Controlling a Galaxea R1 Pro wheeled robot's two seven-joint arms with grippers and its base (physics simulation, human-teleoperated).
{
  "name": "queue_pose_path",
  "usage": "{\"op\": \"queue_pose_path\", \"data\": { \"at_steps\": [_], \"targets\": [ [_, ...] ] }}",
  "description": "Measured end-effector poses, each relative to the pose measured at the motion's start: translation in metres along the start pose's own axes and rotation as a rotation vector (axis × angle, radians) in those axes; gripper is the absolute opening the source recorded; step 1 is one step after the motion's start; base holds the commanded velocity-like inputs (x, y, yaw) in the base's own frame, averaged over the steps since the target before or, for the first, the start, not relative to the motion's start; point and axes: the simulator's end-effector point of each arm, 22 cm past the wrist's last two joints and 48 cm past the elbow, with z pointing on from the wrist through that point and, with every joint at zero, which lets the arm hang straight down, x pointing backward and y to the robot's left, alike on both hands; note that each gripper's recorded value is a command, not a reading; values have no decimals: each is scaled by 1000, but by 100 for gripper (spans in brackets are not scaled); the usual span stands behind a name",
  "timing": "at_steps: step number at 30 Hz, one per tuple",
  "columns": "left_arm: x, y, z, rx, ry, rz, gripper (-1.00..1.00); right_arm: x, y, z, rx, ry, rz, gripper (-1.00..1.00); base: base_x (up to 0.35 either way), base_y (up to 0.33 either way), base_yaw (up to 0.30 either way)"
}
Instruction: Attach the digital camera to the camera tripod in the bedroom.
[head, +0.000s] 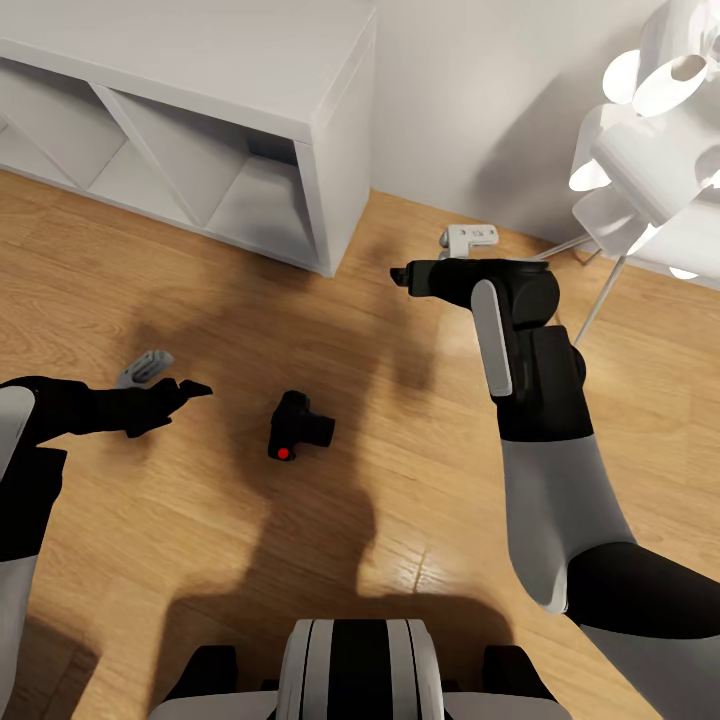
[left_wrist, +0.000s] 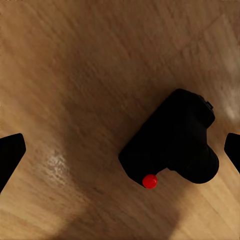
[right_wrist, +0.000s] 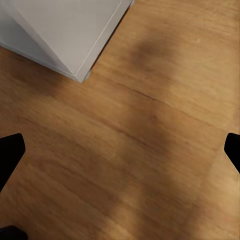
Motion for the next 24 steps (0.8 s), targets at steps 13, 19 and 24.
{"op": "queue_pose_path", "data": {
  "at_steps": [13,19,24],
  "targets": [
    [1,-1,1,-2,1,6,100,-4,1,-1,-3,-7,-1,100,0,0,0],
    [3,-2,2,-3,5,12,100,-5,0,-1,-2,-8,1,100,0,0,0],
    [3,-3,2,-3,5,14,100,-5,-1,-1,4,-9,0,100,0,0,0]
  ]
}}
